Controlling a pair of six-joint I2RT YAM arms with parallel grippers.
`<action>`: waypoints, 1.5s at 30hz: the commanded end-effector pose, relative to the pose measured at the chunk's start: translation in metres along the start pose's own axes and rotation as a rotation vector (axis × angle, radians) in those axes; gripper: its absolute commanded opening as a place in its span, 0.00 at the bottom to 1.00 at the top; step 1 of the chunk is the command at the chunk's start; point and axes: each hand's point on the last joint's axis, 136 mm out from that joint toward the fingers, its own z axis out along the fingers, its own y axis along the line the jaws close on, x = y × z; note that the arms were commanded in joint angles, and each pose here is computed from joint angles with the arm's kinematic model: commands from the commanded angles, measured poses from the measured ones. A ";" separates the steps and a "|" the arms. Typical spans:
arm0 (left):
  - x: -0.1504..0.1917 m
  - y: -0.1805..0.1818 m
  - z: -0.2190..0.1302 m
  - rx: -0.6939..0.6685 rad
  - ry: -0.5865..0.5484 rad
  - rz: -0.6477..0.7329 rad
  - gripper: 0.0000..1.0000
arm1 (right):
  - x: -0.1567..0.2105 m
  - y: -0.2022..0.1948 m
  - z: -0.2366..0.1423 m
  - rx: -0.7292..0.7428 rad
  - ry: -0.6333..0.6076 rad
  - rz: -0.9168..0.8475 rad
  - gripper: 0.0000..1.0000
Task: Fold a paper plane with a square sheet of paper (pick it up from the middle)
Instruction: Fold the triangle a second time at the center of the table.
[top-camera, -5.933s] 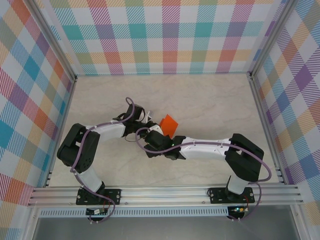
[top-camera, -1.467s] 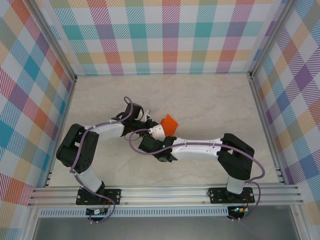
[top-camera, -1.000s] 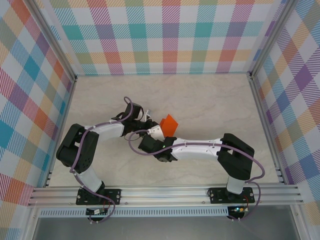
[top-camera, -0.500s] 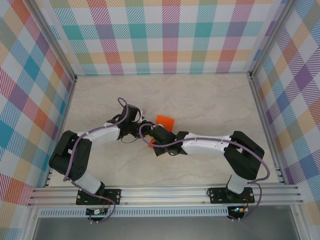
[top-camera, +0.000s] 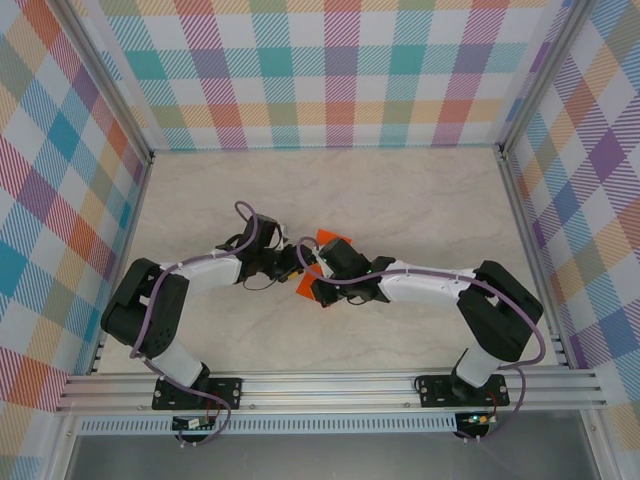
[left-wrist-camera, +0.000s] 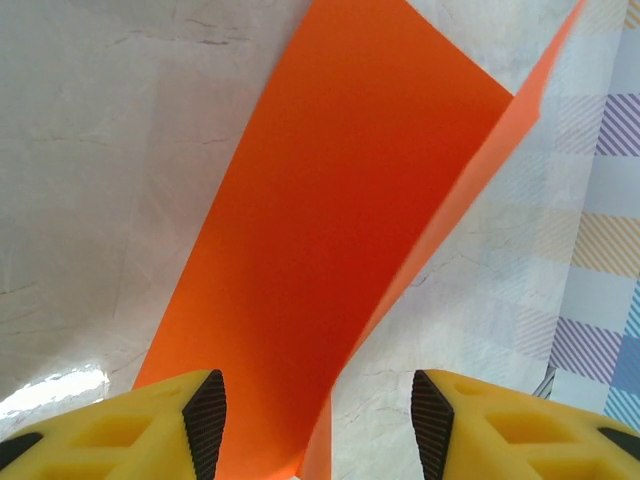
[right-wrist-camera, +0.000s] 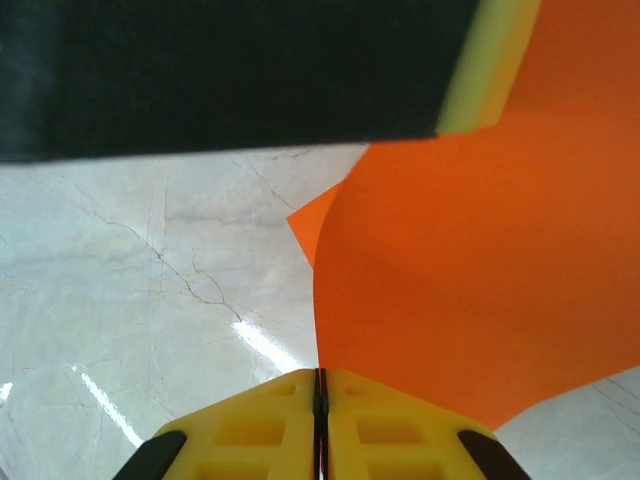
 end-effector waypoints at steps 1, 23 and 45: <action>0.001 -0.002 0.005 0.030 0.003 -0.015 0.56 | -0.006 -0.003 -0.009 -0.049 -0.024 0.008 0.10; 0.010 -0.003 -0.006 0.029 -0.019 -0.006 0.55 | -0.019 -0.049 -0.004 -0.053 -0.061 0.296 0.11; 0.033 0.009 0.003 -0.007 0.040 0.025 0.37 | -0.006 -0.077 0.018 0.080 0.033 0.252 0.11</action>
